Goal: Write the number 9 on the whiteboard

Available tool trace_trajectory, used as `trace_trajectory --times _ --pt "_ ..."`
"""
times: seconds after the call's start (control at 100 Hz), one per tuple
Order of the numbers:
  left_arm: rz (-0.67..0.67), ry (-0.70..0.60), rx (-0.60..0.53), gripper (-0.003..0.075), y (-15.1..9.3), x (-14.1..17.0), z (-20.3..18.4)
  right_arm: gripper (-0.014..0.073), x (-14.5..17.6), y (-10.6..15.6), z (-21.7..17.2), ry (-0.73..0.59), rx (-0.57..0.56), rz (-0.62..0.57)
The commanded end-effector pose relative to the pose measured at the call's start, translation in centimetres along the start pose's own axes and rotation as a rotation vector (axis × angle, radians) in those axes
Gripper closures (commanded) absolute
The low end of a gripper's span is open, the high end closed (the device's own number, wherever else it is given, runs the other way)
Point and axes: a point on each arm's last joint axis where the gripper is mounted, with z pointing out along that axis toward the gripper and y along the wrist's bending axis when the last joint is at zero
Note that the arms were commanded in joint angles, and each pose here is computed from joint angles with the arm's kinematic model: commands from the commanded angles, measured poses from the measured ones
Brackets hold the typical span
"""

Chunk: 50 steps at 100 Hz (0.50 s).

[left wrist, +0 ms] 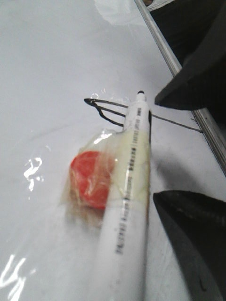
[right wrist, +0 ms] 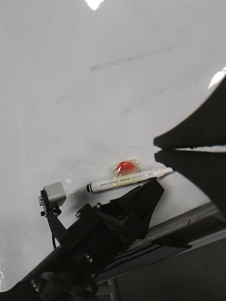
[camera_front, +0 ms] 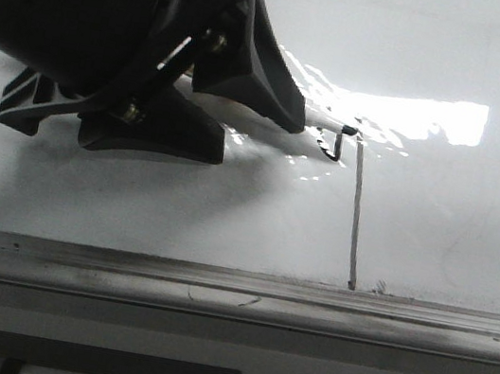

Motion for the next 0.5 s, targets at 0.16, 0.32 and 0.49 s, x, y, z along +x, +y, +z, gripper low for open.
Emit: trace_trajectory --times 0.16,0.32,0.49 --pt "-0.027 -0.211 -0.151 0.0277 1.91 -2.21 0.02 0.0653 -1.23 -0.66 -0.67 -0.099 0.031 -0.011" --pt "-0.027 -0.211 -0.151 0.0253 1.91 -2.21 0.02 0.0653 -1.23 -0.66 -0.67 -0.099 0.031 -0.011" --pt "-0.025 -0.212 -0.151 0.0183 1.91 -2.21 0.02 0.0653 -1.23 -0.66 -0.67 -0.099 0.031 -0.011"
